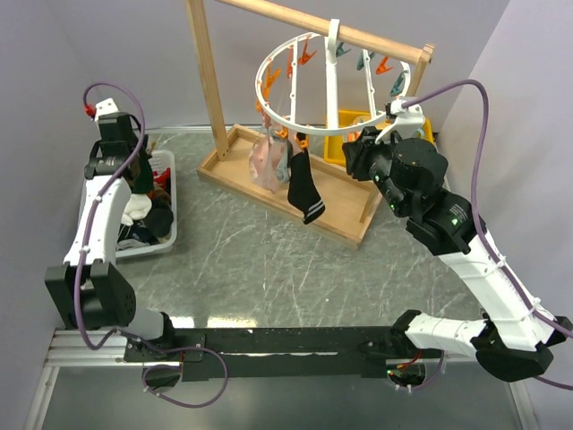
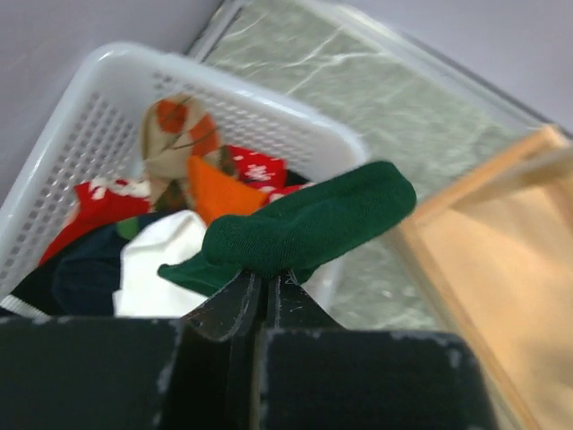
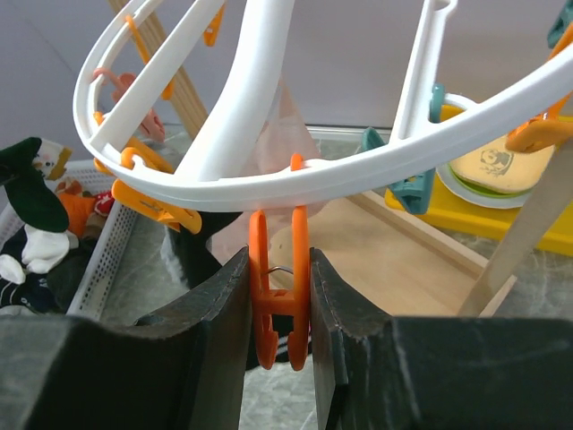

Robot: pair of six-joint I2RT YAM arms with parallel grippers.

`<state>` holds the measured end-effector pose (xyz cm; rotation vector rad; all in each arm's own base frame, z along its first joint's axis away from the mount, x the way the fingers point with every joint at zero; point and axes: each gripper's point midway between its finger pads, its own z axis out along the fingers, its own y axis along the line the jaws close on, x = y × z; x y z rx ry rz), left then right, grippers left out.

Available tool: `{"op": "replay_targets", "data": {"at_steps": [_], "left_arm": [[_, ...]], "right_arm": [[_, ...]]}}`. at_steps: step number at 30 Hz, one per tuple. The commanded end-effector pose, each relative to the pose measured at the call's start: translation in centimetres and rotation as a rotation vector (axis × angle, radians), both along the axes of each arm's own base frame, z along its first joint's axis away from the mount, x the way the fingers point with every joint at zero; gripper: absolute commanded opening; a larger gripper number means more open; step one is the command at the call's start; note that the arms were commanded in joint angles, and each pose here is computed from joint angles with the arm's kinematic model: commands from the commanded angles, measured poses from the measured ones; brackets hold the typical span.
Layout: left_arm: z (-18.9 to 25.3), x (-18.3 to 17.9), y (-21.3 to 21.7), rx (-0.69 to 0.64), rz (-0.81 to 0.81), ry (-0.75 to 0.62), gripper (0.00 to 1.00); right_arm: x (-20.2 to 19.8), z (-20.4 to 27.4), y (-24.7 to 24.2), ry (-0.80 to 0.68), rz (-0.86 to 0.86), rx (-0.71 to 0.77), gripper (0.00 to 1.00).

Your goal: Remove the socks clipped to the hanger

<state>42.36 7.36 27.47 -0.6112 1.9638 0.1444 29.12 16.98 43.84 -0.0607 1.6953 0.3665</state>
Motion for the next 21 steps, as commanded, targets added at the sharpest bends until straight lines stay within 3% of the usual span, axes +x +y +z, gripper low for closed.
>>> {"op": "replay_targets", "data": {"at_steps": [1,2,3,6,9,14,15,16,18,21], "left_arm": [[1.3,1.2,1.7,-0.03,0.023,-0.033,0.15],[0.9,1.1,1.7,-0.029,0.027,-0.017,0.24],[1.5,0.8,1.5,-0.03,0.022,-0.031,0.45],[3.8,-0.2,-0.4,-0.021,-0.015,-0.138,0.75],[5.5,-1.2,-2.6,-0.003,-0.066,-0.187,0.88],[6.9,-2.8,-7.4,-0.037,-0.197,-0.22,0.9],[9.0,-3.6,-10.7,-0.087,-0.312,-0.313,0.87],[7.5,-4.1,-12.8,-0.134,-0.378,-0.32,0.85],[9.1,-6.7,-18.0,-0.239,-0.545,-0.418,0.81],[9.7,-9.3,-22.7,-0.335,-0.696,-0.523,0.8]], "right_arm": [[-1.2,-0.4,-2.3,0.016,-0.013,-0.009,0.33],[-1.2,-0.4,-2.5,0.016,-0.02,-0.005,0.33],[-1.2,-0.5,-2.6,0.017,-0.018,-0.004,0.33],[-1.3,-0.3,-2.6,0.009,-0.005,0.007,0.33],[-1.3,-0.3,-2.2,0.019,0.013,0.012,0.34],[-1.2,-0.8,-1.7,0.032,0.03,0.025,0.35],[-1.2,-1.0,-1.6,0.037,0.034,0.026,0.35],[-1.0,-1.2,-1.7,0.04,0.031,0.026,0.35],[-0.9,-1.0,-1.6,0.037,0.032,0.038,0.35],[-0.7,-0.9,-1.3,0.04,0.04,0.045,0.35]]}}
